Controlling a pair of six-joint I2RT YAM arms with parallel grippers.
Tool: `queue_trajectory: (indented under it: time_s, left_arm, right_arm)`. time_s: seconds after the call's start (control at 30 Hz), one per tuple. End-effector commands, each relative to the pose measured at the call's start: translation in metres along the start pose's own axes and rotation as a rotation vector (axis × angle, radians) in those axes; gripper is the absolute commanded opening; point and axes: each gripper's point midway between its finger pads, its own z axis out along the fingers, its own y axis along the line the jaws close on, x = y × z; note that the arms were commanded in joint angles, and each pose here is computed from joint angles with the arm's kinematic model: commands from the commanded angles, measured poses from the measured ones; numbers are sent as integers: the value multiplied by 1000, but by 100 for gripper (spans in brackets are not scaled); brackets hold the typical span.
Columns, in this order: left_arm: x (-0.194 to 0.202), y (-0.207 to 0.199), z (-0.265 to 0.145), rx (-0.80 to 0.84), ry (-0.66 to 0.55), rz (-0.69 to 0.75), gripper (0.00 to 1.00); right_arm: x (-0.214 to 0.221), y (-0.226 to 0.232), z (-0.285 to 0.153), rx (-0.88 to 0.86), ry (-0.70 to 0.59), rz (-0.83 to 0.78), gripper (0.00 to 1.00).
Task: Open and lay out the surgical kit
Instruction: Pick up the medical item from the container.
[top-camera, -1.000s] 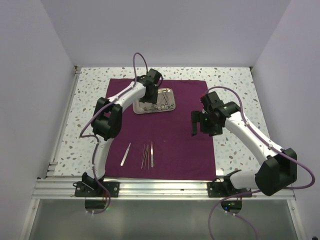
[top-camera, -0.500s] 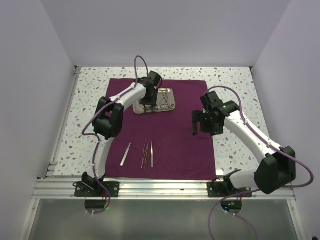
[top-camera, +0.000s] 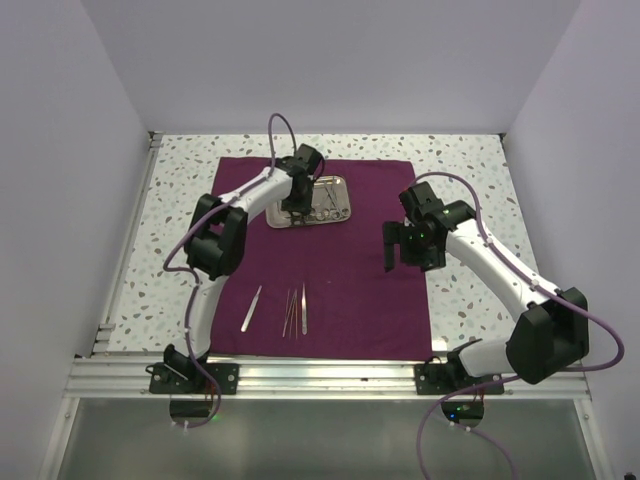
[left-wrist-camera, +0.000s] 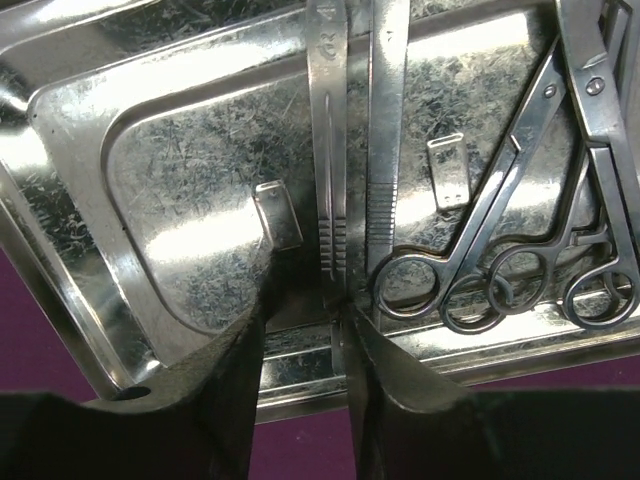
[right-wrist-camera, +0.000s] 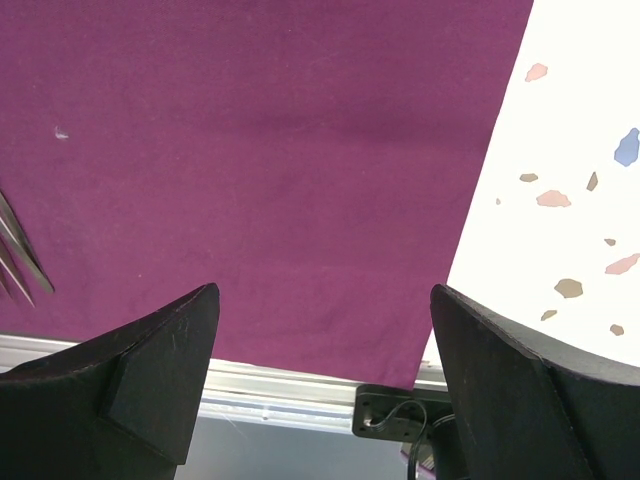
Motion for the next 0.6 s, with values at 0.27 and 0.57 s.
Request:
queue_trajectory:
  time_s: [0.27, 0.57]
  left_arm:
    - [67, 10, 3, -53, 112, -42, 35]
    - [62, 1, 27, -43, 105, -31, 34]
  right_arm:
    - [-10, -5, -11, -3, -49, -34, 90]
    - [-7, -6, -15, -12, -47, -53, 90]
